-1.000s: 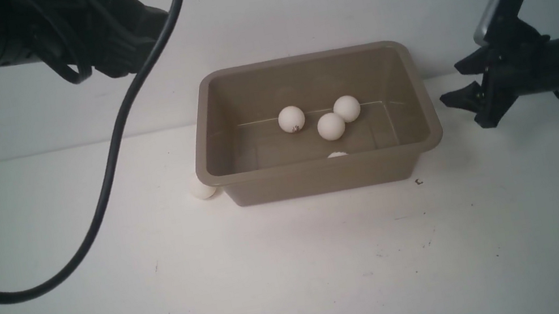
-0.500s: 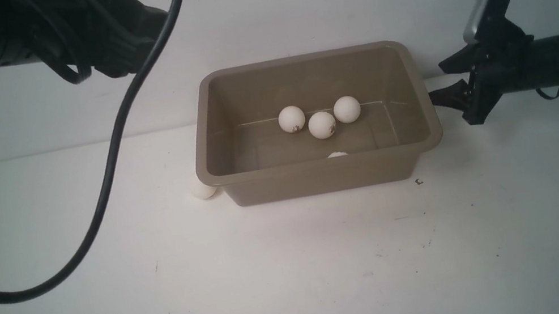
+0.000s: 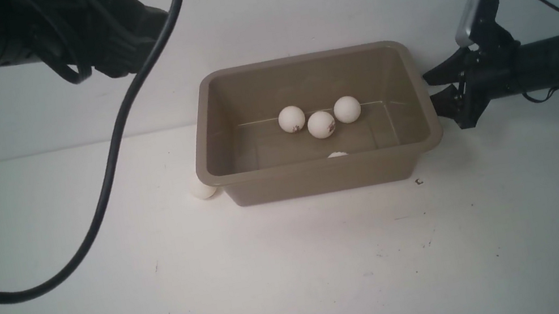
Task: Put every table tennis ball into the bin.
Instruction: Use the right arm to clamp the table tennis ball closest to it
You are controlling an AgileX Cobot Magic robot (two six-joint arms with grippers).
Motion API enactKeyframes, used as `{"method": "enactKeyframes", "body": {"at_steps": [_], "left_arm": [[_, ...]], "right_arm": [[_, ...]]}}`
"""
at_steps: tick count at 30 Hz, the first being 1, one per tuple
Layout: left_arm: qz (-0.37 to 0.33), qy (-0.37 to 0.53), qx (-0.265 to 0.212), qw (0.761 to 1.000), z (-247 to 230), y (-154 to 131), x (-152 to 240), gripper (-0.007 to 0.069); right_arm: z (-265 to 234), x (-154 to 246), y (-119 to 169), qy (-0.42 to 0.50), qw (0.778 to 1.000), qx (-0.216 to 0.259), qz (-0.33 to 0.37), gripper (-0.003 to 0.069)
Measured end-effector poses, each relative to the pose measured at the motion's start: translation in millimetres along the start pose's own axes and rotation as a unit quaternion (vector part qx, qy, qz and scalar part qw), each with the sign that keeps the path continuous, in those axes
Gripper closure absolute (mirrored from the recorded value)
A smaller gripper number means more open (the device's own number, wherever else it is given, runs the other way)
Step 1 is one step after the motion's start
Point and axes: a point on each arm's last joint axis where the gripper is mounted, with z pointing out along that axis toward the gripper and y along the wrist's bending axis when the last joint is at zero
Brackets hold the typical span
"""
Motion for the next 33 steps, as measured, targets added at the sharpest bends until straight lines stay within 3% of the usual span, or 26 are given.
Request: {"method": "enactKeyframes", "body": {"at_steps": [9,15,22,27,33], "left_arm": [[0.0,0.0,0.0,1.0,0,0,0,0.0156],[0.0,0.001,0.001,1.0,0,0,0,0.0156],[0.0,0.002,0.001,1.0,0,0,0,0.0156],[0.0,0.003,0.002,1.0,0,0,1,0.0156],[0.0,0.003,0.002,1.0,0,0,1,0.0156]], "right_arm": [[24,8,11,0.008,1.0,-0.016,0.007,0.0216],[33,9,11,0.024,1.0,0.009,0.008,0.0226],[33,7,4,0.015,0.999,0.045,0.023,0.0303],[28,6,0,0.014,0.998,0.051,0.017,0.0303],[-14,-10,-24,0.022,0.996,0.083,0.0,0.0303]]}}
